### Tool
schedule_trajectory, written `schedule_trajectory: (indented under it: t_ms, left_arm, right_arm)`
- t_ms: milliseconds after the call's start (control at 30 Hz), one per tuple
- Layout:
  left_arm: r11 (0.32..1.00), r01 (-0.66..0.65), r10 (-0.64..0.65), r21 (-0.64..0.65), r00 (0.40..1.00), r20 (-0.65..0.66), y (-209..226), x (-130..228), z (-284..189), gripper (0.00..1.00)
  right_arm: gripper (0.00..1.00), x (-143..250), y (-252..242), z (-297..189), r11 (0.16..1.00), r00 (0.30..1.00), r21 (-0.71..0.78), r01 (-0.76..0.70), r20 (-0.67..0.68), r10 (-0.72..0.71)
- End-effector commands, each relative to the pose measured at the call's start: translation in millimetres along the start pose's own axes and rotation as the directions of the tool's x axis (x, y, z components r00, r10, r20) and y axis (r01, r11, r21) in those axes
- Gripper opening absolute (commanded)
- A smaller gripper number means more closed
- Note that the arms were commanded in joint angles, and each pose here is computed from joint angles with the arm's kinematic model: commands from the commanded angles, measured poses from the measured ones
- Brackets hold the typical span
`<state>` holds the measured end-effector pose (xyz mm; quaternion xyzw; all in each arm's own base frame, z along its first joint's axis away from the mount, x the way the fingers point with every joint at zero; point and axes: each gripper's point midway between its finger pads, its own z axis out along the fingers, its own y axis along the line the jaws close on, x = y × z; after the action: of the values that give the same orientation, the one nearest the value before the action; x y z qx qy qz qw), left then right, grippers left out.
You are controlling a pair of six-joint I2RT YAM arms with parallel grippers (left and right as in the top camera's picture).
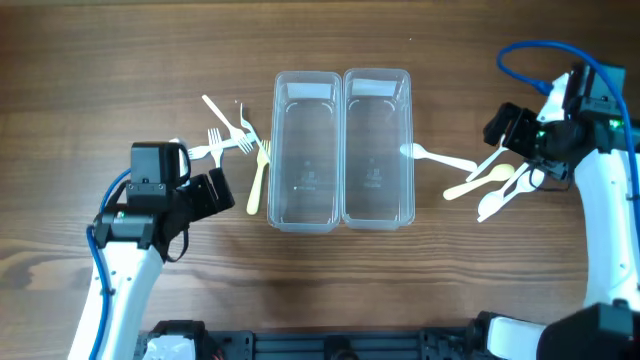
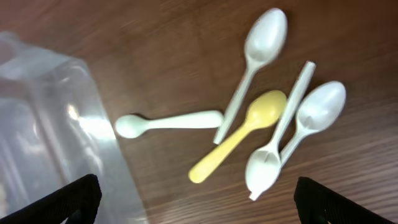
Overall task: Pack container
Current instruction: 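Raise both arms and move the right gripper over the spoons, then lower the right gripper and grasp a white spoon by its handle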
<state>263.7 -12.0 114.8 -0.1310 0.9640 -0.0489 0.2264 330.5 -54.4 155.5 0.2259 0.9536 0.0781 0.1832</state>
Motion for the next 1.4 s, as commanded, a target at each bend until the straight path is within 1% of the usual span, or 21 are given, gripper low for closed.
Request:
schedule_trajectory:
  t_ms: [0, 33, 67, 100, 167, 233, 333, 533, 667, 767, 900, 1100, 1167, 1267, 1333, 1367]
  left_arm:
    - [0.998, -0.010, 0.012, -0.067, 0.999, 0.042, 11, -12, -5, 1.00]
    - [0.998, -0.009, 0.012, -0.068, 0.999, 0.043, 11, -12, -5, 1.00]
    - [0.998, -0.009, 0.012, -0.068, 0.999, 0.043, 11, -12, -5, 1.00]
    - [0.998, -0.009, 0.012, -0.068, 0.999, 0.043, 11, -12, -5, 1.00]
    - [0.998, -0.009, 0.012, -0.068, 0.999, 0.043, 11, -12, -5, 1.00]
    - [0.998, -0.009, 0.012, -0.067, 0.999, 0.043, 11, -12, -5, 1.00]
    - [0.998, -0.009, 0.012, -0.067, 0.999, 0.043, 11, -12, -5, 1.00]
    - [0.998, -0.009, 0.012, -0.067, 0.999, 0.043, 11, -12, -5, 1.00]
    - [0.998, -0.009, 0.012, -0.067, 0.999, 0.043, 11, -12, -5, 1.00]
    - [0.998, -0.009, 0.012, -0.067, 0.999, 0.043, 11, -12, -5, 1.00]
    - [0.998, -0.009, 0.012, -0.067, 0.999, 0.043, 11, -12, -5, 1.00]
    - [0.998, -0.009, 0.012, -0.067, 0.999, 0.043, 11, -12, -5, 1.00]
    - [0.998, -0.009, 0.012, -0.067, 0.999, 0.043, 11, -12, -5, 1.00]
    - [0.998, -0.009, 0.012, -0.067, 0.999, 0.043, 11, -12, -5, 1.00]
    - [0.998, -0.009, 0.012, -0.067, 0.999, 0.043, 11, -12, -5, 1.00]
    - [0.998, -0.009, 0.012, -0.067, 0.999, 0.043, 11, -12, -5, 1.00]
  right_arm:
    - [0.98, 11, -29, 33, 0.991, 0.987, 0.036, -0.126, -0.097, 0.129]
    - [0.95, 13, -38, 41, 0.988, 0.981, 0.051, -0.148, -0.116, 0.153]
    - [0.89, 16, -50, 50, 0.981, 0.973, 0.069, -0.179, -0.138, 0.187]
    - [0.87, 19, -62, 57, 0.972, 0.961, 0.089, -0.219, -0.151, 0.231]
    - [0.87, 24, -94, 66, 0.932, 0.928, 0.171, -0.319, -0.143, 0.344]
    - [0.88, 34, -110, 71, 0.899, 0.898, 0.208, -0.385, -0.140, 0.417]
    - [0.85, 49, -118, 92, 0.882, 0.885, 0.214, -0.419, -0.120, 0.449]
    - [0.75, 64, -129, 109, 0.863, 0.877, 0.242, -0.443, -0.083, 0.473]
    - [0.67, 58, -133, 109, 0.857, 0.879, 0.255, -0.448, -0.048, 0.474]
    - [0.64, 52, -136, 110, 0.833, 0.860, 0.257, -0.490, -0.011, 0.510]
    - [0.62, 48, -133, 112, 0.839, 0.866, 0.249, -0.484, 0.002, 0.500]
    - [0.61, 63, -118, 136, 0.862, 0.883, 0.273, -0.427, -0.077, 0.462]
    - [0.58, 70, -121, 143, 0.857, 0.878, 0.294, -0.423, -0.101, 0.468]
    - [0.49, 74, -122, 145, 0.855, 0.874, 0.304, -0.420, -0.117, 0.471]
    - [0.49, 76, -122, 145, 0.854, 0.873, 0.307, -0.420, -0.121, 0.473]
    - [0.46, 77, -122, 145, 0.854, 0.872, 0.309, -0.418, -0.126, 0.473]
